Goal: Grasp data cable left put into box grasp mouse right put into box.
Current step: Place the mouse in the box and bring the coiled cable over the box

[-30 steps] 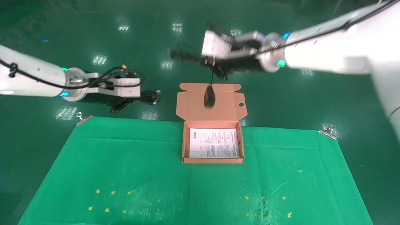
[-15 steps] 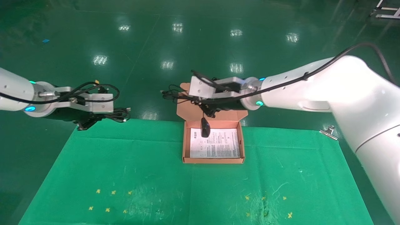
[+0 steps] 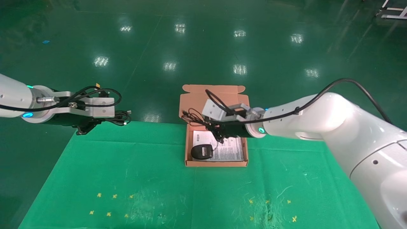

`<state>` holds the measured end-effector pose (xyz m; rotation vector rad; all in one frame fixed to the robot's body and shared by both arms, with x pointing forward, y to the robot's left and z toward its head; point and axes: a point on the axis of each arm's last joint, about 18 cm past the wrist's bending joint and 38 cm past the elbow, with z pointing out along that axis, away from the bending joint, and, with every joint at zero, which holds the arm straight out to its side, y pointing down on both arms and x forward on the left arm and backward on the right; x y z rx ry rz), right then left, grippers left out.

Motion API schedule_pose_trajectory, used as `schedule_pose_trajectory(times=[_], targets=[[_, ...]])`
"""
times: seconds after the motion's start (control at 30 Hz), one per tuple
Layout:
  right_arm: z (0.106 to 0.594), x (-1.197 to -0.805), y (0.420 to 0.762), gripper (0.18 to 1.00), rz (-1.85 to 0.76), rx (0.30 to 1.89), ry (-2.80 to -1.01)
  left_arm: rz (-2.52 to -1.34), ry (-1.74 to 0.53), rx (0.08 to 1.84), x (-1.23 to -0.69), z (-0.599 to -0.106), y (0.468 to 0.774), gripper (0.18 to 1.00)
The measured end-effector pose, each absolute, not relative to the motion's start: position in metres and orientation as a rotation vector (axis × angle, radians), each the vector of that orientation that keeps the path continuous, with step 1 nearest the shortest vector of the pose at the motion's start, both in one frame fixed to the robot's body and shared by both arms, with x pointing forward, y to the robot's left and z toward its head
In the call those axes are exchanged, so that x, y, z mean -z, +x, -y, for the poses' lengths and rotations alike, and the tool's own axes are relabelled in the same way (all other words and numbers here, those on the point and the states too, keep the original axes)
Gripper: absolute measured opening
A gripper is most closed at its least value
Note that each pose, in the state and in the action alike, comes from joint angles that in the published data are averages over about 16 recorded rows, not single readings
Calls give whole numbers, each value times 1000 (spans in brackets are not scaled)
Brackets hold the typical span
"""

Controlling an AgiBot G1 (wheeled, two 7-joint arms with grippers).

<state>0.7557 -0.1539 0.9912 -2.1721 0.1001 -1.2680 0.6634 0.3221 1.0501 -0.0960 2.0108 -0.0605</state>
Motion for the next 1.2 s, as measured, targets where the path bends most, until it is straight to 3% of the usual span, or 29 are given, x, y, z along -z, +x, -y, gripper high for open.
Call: schedule_pose_trajectory(times=[0.33,0.67,0.87,1.2], targets=[[166,-985,760,223,-145,1284,-2187,-2003,-64,85,-1047,-308,671,261],[196,-995,760,281,-188,1339,-2175,-1955,35,193,-1042,-259,713,261],[243,-1011,759,365,-259,1413,-2156,-1908,107,265,-1033,-218,744,261],[325,-1038,742,591,-360,1536,-2115,-1847,235,378,-997,-156,766,261]])
